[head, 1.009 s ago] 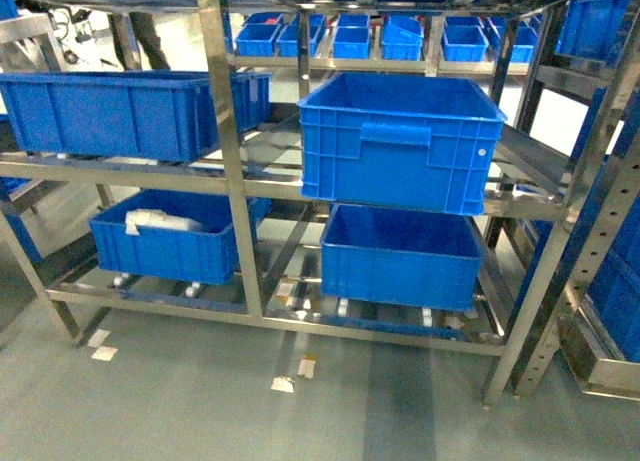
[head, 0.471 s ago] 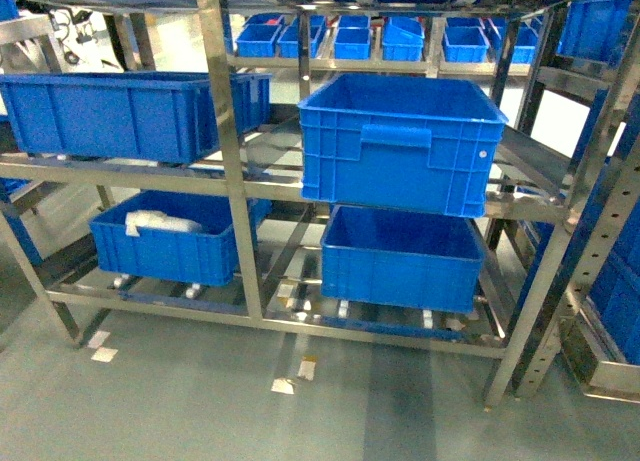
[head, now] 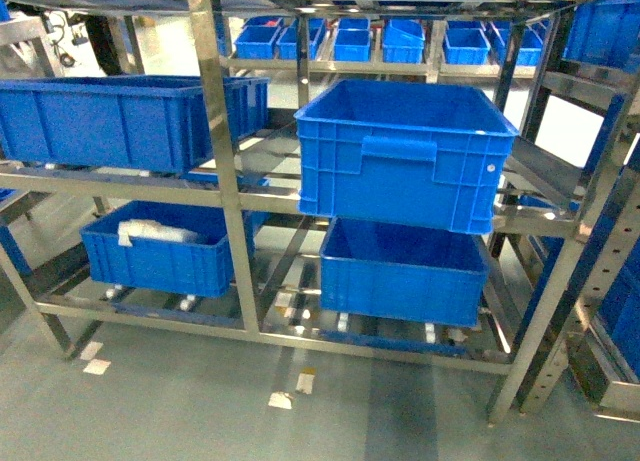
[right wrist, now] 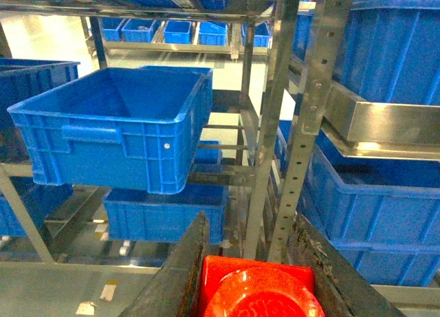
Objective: Pick red block from blue box to shelf
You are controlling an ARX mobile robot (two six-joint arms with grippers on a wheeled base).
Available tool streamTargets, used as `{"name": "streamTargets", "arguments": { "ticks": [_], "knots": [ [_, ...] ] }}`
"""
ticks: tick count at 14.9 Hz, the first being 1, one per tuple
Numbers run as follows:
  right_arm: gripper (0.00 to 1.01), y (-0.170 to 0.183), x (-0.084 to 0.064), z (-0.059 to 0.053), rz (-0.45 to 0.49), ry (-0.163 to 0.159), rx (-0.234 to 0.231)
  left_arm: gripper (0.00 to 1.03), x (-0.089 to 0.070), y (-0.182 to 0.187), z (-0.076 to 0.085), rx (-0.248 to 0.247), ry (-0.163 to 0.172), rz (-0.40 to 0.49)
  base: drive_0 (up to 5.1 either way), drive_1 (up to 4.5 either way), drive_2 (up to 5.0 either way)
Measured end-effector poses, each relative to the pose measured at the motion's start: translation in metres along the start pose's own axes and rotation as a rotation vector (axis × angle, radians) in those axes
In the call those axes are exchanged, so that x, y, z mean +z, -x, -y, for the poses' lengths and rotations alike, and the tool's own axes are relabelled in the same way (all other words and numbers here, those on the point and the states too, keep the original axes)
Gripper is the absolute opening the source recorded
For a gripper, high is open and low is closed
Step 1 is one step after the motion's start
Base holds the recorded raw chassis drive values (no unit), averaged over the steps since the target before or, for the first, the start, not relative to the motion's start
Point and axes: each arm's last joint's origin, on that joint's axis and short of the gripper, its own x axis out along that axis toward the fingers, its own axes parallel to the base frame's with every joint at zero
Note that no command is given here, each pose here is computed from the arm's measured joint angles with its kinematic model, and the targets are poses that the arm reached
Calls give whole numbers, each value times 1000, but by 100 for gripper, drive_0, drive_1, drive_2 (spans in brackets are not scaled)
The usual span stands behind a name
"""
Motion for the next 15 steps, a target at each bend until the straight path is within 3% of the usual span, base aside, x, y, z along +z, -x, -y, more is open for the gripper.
{"name": "streamTargets", "arguments": {
  "ticks": [13,15],
  "knots": [
    [29,0,0,0,0,0,0,98,0,0,0,0,0,3,1,434,-432],
    [29,0,-1,0,-6,1,0,98,0,0,0,0,0,-3,-1,180,-181]
  ]
}}
